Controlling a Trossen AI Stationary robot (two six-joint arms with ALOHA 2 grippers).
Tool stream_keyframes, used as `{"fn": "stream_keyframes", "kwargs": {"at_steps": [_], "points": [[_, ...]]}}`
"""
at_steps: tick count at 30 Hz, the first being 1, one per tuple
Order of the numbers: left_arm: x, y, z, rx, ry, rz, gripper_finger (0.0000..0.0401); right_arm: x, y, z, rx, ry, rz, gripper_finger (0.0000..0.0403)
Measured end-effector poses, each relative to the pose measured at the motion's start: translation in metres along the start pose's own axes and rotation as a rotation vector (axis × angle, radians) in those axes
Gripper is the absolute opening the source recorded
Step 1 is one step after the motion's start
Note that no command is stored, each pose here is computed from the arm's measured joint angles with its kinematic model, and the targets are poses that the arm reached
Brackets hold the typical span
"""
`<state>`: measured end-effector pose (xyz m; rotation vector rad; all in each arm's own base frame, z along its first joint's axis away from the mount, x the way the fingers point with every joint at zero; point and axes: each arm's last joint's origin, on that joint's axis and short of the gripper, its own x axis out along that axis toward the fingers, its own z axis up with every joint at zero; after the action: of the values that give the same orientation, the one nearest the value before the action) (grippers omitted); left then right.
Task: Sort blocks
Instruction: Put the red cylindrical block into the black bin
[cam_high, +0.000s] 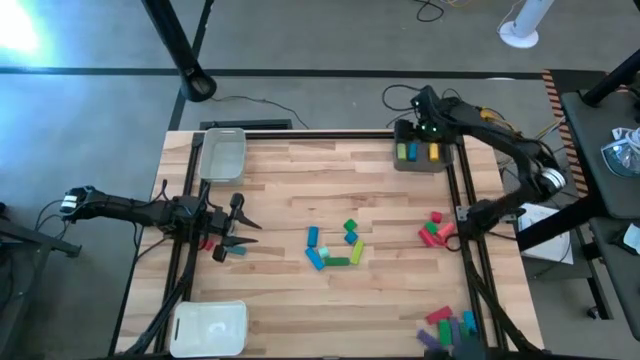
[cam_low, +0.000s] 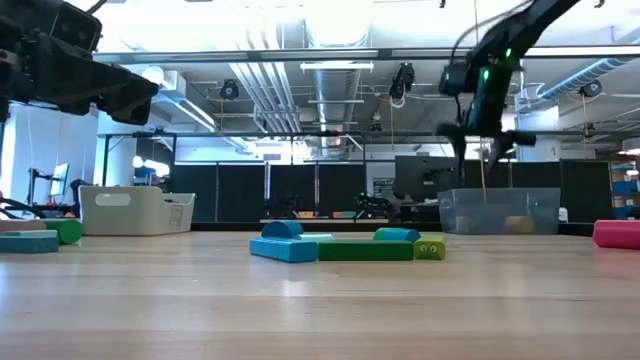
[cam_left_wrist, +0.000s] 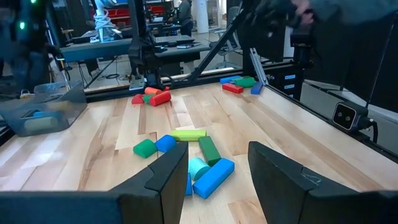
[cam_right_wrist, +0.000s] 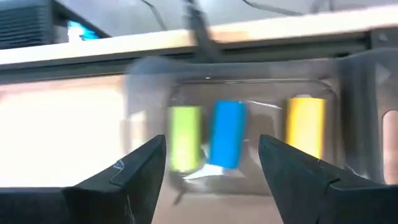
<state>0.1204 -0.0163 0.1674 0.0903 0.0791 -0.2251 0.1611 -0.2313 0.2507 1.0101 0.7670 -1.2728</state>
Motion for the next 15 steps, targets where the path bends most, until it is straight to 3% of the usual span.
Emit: {"fn": "stream_keyframes", "kwargs": {"at_steps": [8,12,15], "points": [[0.0,0.0,0.0,0.0,0.0,0.0,0.0154,-0.053,0.04,-0.068,-0.277,-0.002,0.184,0.0224],[0.0,0.0,0.0,0.0,0.0,0.0,0.0154,-0.072,0.054,-0.12,-0.544,0.167,0.275,0.0214],[0.0,0.0,0.0,0.0,0.0,0.0,0.0154,-0.084,0.047,-0.16,-0.772,0.337,0.216,0.0207]]}}
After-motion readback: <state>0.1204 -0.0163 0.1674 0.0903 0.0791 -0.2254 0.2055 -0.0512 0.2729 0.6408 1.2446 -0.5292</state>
